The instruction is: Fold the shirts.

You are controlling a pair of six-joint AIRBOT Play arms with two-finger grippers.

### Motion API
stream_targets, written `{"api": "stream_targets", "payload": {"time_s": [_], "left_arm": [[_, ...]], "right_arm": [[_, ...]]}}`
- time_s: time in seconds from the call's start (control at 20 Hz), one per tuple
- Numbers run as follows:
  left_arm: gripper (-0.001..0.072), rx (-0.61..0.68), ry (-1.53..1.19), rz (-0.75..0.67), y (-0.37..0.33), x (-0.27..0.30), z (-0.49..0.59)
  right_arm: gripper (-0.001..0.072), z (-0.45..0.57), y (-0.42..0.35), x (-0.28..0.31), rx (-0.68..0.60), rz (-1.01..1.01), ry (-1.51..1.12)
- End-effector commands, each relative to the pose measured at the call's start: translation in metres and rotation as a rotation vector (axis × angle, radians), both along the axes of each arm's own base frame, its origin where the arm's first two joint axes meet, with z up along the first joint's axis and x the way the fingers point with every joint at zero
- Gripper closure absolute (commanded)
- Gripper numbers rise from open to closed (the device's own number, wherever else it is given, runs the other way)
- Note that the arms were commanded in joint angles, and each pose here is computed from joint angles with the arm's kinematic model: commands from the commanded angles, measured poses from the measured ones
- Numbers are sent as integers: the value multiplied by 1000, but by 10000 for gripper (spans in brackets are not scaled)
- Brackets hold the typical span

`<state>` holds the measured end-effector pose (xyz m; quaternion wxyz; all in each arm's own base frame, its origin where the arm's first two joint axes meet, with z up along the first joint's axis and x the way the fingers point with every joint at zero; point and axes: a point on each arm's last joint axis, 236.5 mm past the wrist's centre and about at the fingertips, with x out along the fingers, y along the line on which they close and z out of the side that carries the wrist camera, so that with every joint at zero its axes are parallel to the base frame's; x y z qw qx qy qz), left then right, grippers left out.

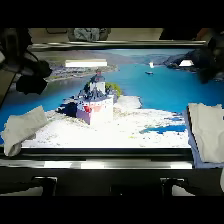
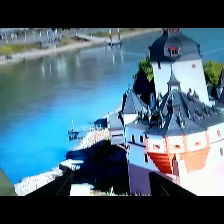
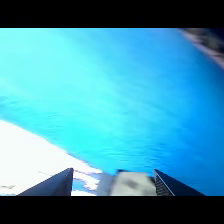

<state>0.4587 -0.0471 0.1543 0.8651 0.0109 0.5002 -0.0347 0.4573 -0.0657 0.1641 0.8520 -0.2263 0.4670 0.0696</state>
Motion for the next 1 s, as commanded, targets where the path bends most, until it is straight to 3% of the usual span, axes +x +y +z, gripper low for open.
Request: {"api": "stream_targets", "payload": {"time_s": [0.0, 0.25, 0.95], "left_arm": [[119, 40, 371, 24, 6, -69, -98], [120, -12, 298, 83, 5, -100, -158], [120, -11, 298, 83, 5, -100, -161]], "right_arm": [[118, -101, 113, -51, 218, 223, 442], [117, -159, 127, -90, 314, 170, 582], [105, -164, 125, -84, 312, 140, 556]]}}
